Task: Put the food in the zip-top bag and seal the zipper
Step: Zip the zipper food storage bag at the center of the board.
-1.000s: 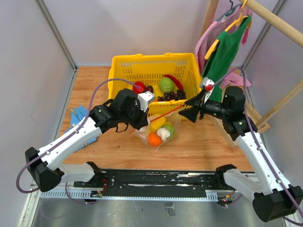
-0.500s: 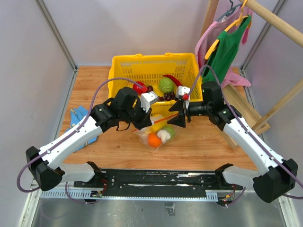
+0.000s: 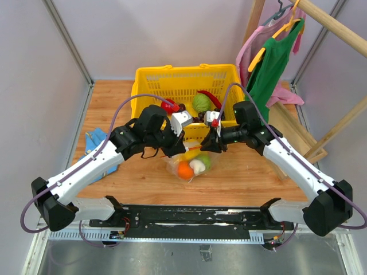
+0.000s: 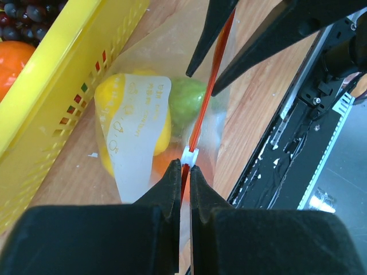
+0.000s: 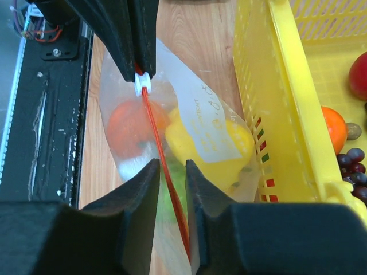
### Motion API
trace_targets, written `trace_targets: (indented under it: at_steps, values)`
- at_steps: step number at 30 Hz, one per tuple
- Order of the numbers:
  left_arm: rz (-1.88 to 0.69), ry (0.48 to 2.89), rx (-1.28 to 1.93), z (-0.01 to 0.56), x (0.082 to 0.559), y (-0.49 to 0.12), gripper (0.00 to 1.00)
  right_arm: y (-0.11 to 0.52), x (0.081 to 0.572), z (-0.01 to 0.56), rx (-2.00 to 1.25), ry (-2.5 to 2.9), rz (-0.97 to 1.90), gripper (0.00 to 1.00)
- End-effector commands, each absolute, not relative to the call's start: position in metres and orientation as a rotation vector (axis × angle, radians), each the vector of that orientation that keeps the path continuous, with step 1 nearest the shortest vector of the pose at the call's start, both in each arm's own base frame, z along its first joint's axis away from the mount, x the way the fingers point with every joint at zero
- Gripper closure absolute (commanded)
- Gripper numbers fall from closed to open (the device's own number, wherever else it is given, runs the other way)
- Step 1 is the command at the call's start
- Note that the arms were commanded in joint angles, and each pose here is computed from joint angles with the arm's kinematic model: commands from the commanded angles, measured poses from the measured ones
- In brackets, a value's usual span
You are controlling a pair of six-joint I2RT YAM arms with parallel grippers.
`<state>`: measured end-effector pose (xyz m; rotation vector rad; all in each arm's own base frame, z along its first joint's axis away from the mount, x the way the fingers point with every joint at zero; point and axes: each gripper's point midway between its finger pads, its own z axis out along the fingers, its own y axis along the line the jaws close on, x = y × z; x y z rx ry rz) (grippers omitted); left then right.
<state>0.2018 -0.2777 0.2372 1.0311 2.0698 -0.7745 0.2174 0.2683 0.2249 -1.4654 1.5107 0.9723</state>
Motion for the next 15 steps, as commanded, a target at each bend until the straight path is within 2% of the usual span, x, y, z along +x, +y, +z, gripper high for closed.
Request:
trace_targets:
  at_steps: [1, 3, 4, 15]
  values:
    - [-0.816, 1.986, 1.023, 0.261, 0.207, -0.287, 1.00, 0.269, 0.215, 0.231, -1.495, 1.495, 0.942, 0.81]
    - [-0.804, 1.997, 1.013, 0.260, 0.206, -0.284, 1.00, 0.266, 0.217, 0.230, -1.488, 1.516, 0.913, 0.95]
    - [-0.792, 2.005, 1.005, 0.259, 0.207, -0.282, 1.00, 0.263, 0.217, 0.230, -1.482, 1.528, 0.895, 0.99]
    - [-0.679, 2.085, 0.939, 0.244, 0.206, -0.258, 1.00, 0.223, 0.230, 0.228, -1.379, 1.743, 0.628, 0.99]
